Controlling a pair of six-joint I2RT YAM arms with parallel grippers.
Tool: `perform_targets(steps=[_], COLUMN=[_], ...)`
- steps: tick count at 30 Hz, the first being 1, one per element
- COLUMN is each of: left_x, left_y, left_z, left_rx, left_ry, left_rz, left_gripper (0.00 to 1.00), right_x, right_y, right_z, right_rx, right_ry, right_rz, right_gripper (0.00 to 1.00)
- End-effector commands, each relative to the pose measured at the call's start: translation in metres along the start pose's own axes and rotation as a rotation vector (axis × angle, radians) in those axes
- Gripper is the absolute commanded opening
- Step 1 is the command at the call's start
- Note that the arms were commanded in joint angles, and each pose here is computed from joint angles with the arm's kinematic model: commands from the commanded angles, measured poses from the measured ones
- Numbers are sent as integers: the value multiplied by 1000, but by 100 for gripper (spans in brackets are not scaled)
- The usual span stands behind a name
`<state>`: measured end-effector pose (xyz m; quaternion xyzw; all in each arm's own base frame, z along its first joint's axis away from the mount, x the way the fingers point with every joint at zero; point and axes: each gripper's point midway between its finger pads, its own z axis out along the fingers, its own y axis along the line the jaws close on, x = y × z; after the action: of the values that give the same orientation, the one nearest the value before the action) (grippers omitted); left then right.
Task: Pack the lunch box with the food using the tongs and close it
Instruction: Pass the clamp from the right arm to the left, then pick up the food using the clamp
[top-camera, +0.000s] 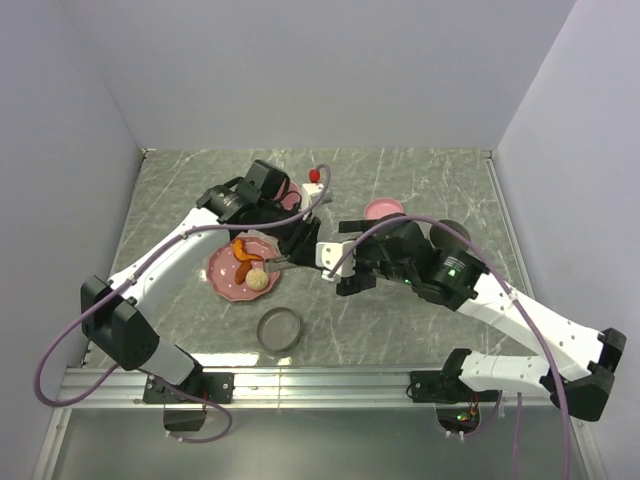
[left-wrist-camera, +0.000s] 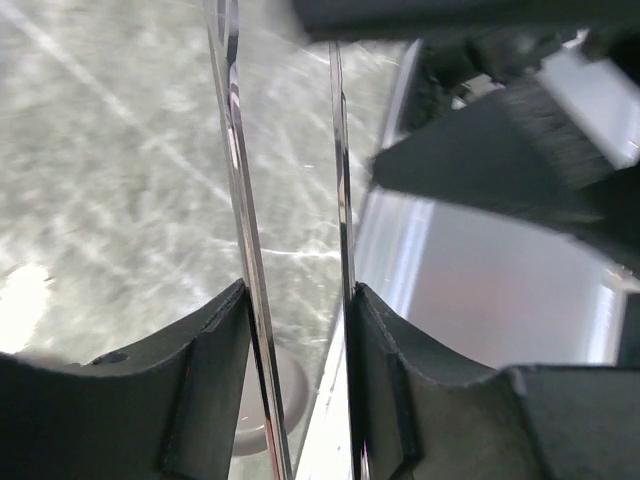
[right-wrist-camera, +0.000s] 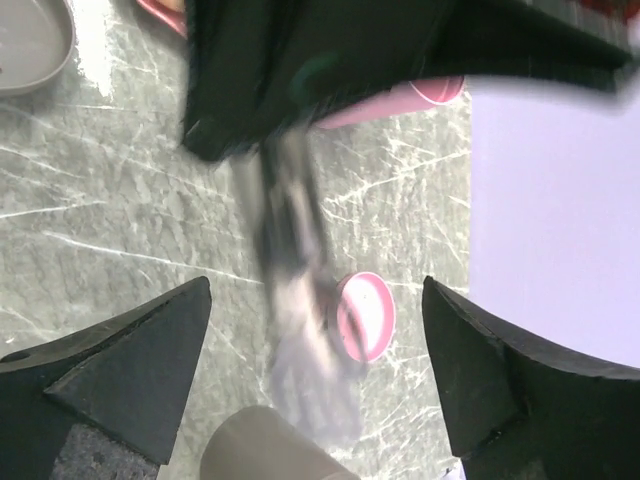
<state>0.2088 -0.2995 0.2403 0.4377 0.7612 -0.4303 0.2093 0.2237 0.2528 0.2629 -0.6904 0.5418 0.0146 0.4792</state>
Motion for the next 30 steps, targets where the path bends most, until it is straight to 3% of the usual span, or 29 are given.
perform_targets(steps=[1, 11, 16, 23, 30], left_x=[-20, 33, 71, 118, 158], left_y=[1, 21, 27, 31, 37], left_z=[-27, -69, -94, -126, -145], left_rx=[-96, -365, -474, -618, -724], left_ry=[-89, -18, 44, 126, 162], left_rz=[88, 212, 258, 243, 185], left_gripper=[48, 48, 50, 56, 58], right_x=[-13, -18, 2, 21, 25], right_y=[-10, -14, -22, -16, -14], right_z=[-25, -75, -80, -84, -84], right_rx=[49, 121, 145, 145, 134], right_ry=[-55, -164, -141, -129, -122], right_rz=[30, 255, 401, 565, 608], right_gripper=[93, 100, 100, 100, 100])
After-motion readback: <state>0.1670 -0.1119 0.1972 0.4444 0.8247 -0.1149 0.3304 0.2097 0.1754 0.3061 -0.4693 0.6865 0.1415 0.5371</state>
